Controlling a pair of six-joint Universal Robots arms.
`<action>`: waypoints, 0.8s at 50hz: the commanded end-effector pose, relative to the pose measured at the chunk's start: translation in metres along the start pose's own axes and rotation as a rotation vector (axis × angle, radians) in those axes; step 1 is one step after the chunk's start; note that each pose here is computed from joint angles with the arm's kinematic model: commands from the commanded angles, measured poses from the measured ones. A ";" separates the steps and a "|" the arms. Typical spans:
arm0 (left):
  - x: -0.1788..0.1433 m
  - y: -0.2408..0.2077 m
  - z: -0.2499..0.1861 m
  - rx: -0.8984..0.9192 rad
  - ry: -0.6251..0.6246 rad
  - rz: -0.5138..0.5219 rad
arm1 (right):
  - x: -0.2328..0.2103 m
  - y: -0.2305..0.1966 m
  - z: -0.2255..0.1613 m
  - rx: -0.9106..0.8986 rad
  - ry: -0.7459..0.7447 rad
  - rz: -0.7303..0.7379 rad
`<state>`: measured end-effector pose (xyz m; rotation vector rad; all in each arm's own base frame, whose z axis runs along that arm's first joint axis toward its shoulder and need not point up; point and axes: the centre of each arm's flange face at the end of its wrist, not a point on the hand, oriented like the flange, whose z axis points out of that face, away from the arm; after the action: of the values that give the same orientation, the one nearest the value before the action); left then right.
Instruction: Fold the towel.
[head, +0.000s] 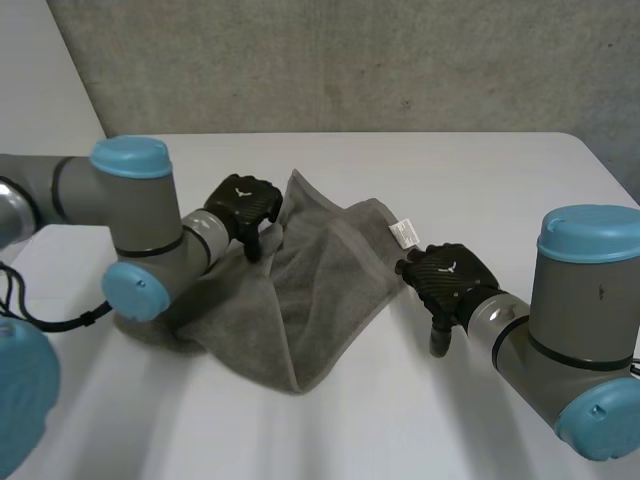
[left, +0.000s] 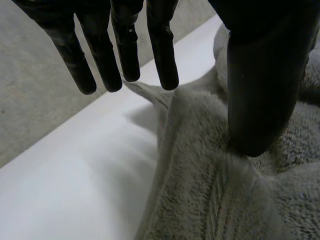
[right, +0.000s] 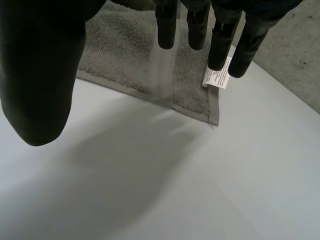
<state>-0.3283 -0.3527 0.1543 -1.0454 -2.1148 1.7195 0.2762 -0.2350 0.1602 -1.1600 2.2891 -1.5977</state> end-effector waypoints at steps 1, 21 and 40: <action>0.006 0.014 0.013 -0.018 0.005 0.008 | 0.000 0.002 0.001 0.000 0.000 -0.001; 0.008 0.025 0.020 -0.035 0.006 0.010 | -0.001 0.001 0.003 0.003 0.000 -0.007; 0.003 0.032 0.022 -0.069 -0.063 0.074 | -0.001 0.002 0.003 0.000 -0.001 -0.006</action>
<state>-0.3306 -0.3640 0.1203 -1.1101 -2.2073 1.7416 0.2770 -0.2358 0.1567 -1.1697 2.2861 -1.5985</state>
